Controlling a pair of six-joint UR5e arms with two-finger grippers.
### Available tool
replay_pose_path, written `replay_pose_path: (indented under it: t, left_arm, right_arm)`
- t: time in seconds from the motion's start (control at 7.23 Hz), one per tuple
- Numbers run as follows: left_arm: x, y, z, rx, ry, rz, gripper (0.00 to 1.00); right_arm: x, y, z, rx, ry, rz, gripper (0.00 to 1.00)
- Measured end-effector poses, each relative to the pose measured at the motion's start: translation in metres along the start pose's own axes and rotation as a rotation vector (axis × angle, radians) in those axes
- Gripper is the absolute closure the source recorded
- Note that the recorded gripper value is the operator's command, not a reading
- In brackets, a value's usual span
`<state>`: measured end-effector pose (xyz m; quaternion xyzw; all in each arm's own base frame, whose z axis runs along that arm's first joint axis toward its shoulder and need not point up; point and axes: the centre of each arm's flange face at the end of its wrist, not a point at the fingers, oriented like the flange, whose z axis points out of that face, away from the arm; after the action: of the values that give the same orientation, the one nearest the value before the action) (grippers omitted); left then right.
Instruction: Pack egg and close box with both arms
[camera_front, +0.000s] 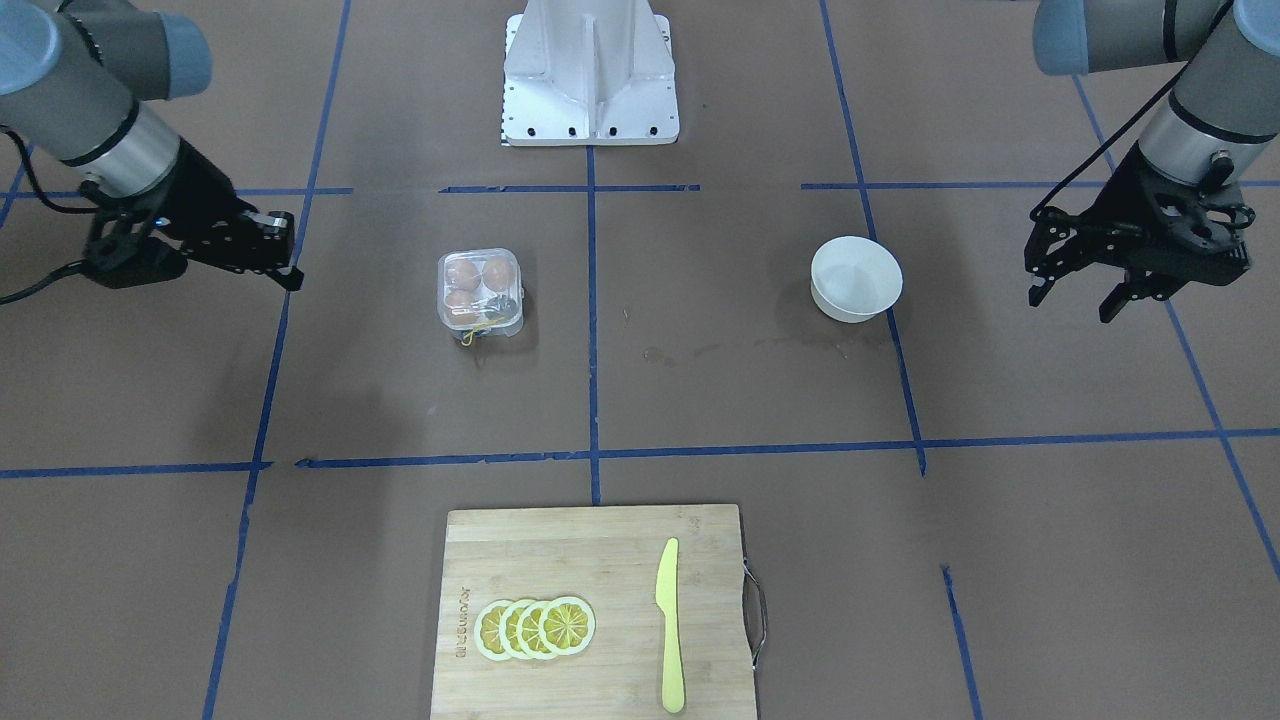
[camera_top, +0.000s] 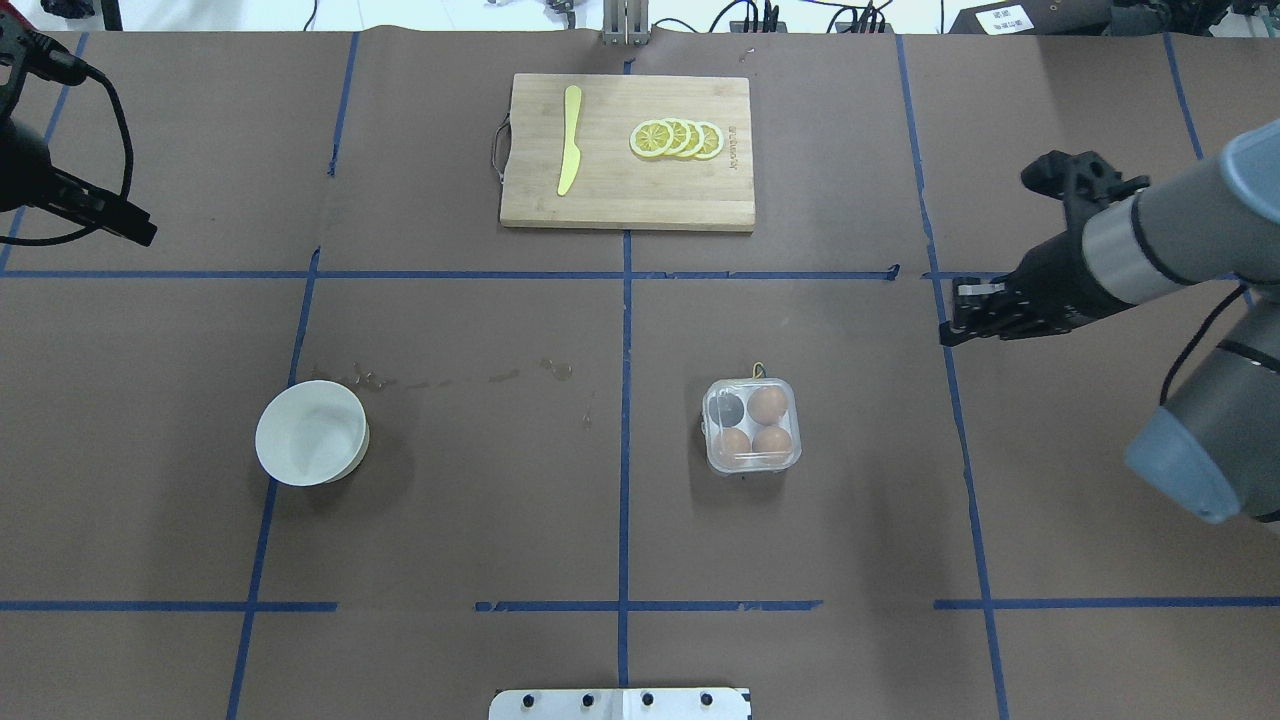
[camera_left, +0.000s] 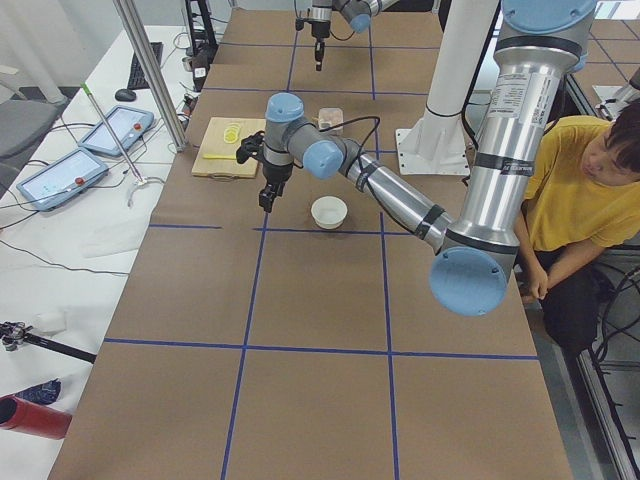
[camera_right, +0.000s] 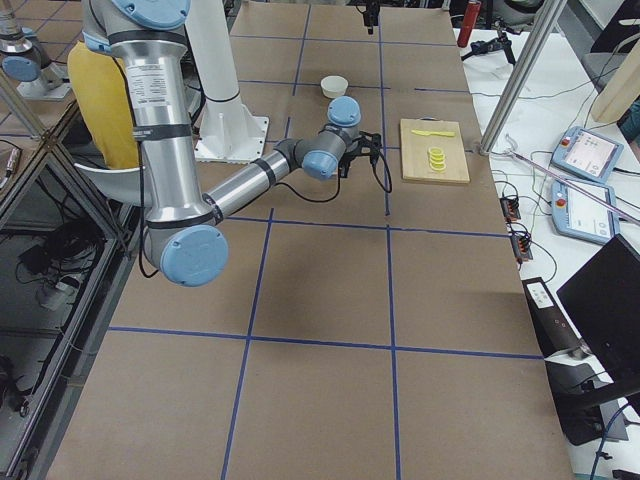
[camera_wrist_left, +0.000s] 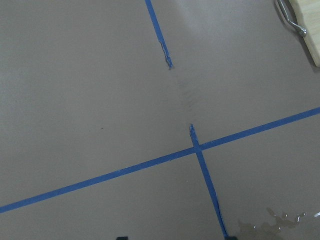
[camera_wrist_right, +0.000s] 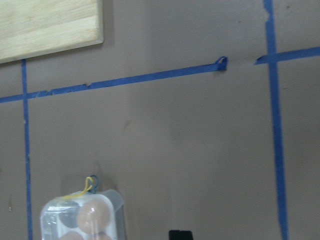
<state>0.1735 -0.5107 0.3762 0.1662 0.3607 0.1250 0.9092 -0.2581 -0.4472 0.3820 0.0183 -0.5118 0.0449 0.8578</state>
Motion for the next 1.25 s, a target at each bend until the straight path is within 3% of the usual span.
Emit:
replay_pose_path:
  t: [0.55, 0.69, 0.83, 0.97, 1.25]
  left_arm:
    - [-0.097, 0.031, -0.014, -0.023, -0.045, 0.103, 0.23]
    - [-0.135, 0.039, -0.019, -0.03, -0.064, 0.115, 0.17]
    - [-0.177, 0.048, -0.022, -0.042, -0.087, 0.133, 0.12]
    - [-0.221, 0.059, -0.022, -0.061, -0.103, 0.15, 0.0]
    - [-0.283, 0.083, -0.013, -0.103, -0.097, 0.144, 0.0]
  right_arm:
    - [0.17, -0.029, -0.057, 0.056, 0.138, -0.131, 0.96]
    - [0.204, -0.038, -0.072, 0.059, 0.157, -0.125, 0.66]
    - [0.229, -0.046, -0.088, 0.056, 0.171, -0.108, 0.01]
    - [0.246, -0.051, -0.101, 0.045, 0.189, -0.111, 0.0]
    - [0.258, -0.064, -0.119, 0.023, 0.223, -0.118, 0.0]
